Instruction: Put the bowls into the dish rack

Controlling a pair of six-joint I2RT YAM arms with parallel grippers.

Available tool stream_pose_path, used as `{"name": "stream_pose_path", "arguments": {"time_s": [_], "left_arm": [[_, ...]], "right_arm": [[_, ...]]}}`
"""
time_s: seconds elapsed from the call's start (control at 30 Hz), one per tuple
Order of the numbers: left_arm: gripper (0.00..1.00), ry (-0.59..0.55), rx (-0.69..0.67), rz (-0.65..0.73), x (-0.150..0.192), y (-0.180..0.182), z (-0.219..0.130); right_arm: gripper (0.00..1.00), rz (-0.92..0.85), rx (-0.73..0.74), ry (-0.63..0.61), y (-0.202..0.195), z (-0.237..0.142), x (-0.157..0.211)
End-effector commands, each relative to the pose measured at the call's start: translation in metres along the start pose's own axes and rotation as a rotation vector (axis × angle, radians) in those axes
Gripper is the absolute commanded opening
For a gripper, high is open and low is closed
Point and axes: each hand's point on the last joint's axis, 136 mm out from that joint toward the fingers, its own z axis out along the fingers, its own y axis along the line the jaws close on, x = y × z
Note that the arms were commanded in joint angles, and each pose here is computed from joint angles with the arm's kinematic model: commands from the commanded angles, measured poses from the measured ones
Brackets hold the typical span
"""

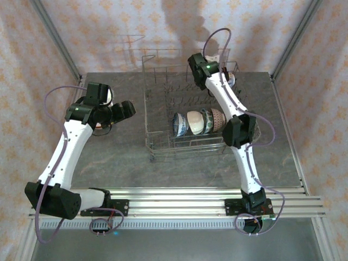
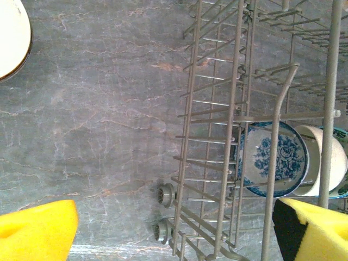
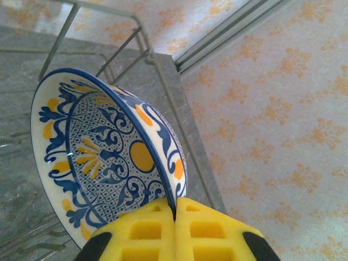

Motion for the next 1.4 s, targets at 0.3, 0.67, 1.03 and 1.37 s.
{"name": "stream_pose_path", "arguments": {"time_s": [0.3, 0.67, 1.03, 1.37], "left_arm": [[0.93, -0.007, -0.033, 0.014, -0.001, 0.008, -0.005], [0.94, 0.005, -0.046, -0.013, 0.002, 0.018, -0.01], [0.94, -0.005, -0.162, -0.113, -0.002, 0.066, -0.024], [0.94, -0.01, -0.319, -0.361, -0.003, 0.133, -0.022]], "right_arm": [[0.0, -0.104, 0.106, -0.064, 0.019, -0.009, -0.007], [0.2, -0.158, 0.003, -0.015, 0.052, -0.003, 0.01], [0.76, -0.106, -0.189, 0.024, 0.035, -0.033, 0.01], [1.0, -0.03, -0.356, 0.017, -0.009, -0.092, 0.032]]}}
